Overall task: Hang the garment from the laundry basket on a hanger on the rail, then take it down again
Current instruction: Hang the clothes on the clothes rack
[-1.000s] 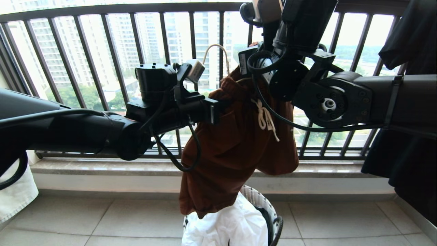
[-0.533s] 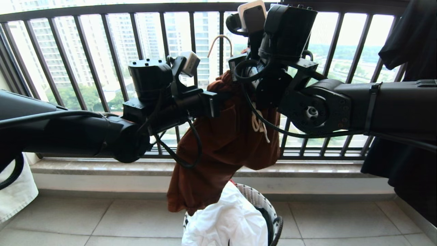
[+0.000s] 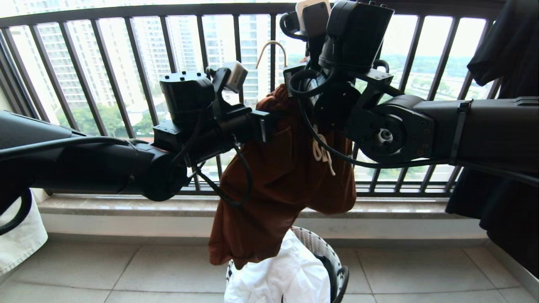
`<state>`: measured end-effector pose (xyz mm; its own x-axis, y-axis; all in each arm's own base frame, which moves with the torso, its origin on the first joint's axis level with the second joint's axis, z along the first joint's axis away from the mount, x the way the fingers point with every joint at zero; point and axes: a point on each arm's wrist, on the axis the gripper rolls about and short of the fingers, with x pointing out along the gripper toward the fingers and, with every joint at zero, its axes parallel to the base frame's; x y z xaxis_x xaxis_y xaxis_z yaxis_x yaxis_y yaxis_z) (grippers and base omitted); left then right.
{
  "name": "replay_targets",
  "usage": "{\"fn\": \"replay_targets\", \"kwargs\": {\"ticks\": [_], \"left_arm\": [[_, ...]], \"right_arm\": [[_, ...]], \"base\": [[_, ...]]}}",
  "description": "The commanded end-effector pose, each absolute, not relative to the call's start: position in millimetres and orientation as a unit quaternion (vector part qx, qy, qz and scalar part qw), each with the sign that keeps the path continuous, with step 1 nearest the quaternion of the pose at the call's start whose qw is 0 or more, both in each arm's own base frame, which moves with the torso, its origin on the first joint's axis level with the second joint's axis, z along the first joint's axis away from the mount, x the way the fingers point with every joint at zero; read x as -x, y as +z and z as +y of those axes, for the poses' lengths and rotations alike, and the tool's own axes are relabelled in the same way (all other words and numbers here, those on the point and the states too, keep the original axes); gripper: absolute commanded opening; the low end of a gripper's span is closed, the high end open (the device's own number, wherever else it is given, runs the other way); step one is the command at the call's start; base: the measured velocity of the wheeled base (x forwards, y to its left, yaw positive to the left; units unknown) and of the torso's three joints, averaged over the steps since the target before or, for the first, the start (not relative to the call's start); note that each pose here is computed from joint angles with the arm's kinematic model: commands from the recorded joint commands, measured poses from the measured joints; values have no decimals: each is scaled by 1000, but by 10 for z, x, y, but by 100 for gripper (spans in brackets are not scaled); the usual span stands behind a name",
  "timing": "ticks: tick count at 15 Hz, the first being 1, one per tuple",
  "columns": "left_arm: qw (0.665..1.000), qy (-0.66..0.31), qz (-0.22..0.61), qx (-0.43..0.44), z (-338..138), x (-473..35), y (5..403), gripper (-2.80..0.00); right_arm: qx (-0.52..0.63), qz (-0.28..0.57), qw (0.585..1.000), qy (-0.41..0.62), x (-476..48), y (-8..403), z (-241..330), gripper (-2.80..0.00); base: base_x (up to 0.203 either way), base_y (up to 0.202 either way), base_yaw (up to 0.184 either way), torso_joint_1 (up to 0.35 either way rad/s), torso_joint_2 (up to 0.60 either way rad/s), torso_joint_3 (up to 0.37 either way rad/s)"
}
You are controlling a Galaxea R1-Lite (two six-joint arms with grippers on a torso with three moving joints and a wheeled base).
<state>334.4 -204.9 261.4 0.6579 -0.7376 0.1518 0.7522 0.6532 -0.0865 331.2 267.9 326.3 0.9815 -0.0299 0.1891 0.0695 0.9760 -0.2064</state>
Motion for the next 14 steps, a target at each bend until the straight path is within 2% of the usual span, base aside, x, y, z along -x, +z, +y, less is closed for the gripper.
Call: {"fn": "replay_targets", "kwargs": {"ticks": [1,9,10,11,14], "left_arm": [[906,-409,-70,77,-2056,-3358,2623,-280],[906,-407,-80,85,-2066,-3357,2636,-280],[907,-405,-81,86,-2066,-3357,2638,-280],[906,-406,-84,87,-2066,-3357,2644,-280],[908,-394,-111,94,-2079,-3400,2634,-280]], "right_arm": [[106,-92,990,-31,-3304,3281,2675,-280],[98,-93,990,-43,-3360,3275,2735,-280],[97,-94,990,-42,-3351,3282,2737,-77],[96,-95,990,-40,-3334,3295,2743,0],[96,-95,990,-39,-3321,3293,2754,0]], "base": [[0,0,0,0,0,0],[0,0,0,0,0,0],[0,0,0,0,0,0],[0,0,0,0,0,0],[0,0,0,0,0,0]]}}
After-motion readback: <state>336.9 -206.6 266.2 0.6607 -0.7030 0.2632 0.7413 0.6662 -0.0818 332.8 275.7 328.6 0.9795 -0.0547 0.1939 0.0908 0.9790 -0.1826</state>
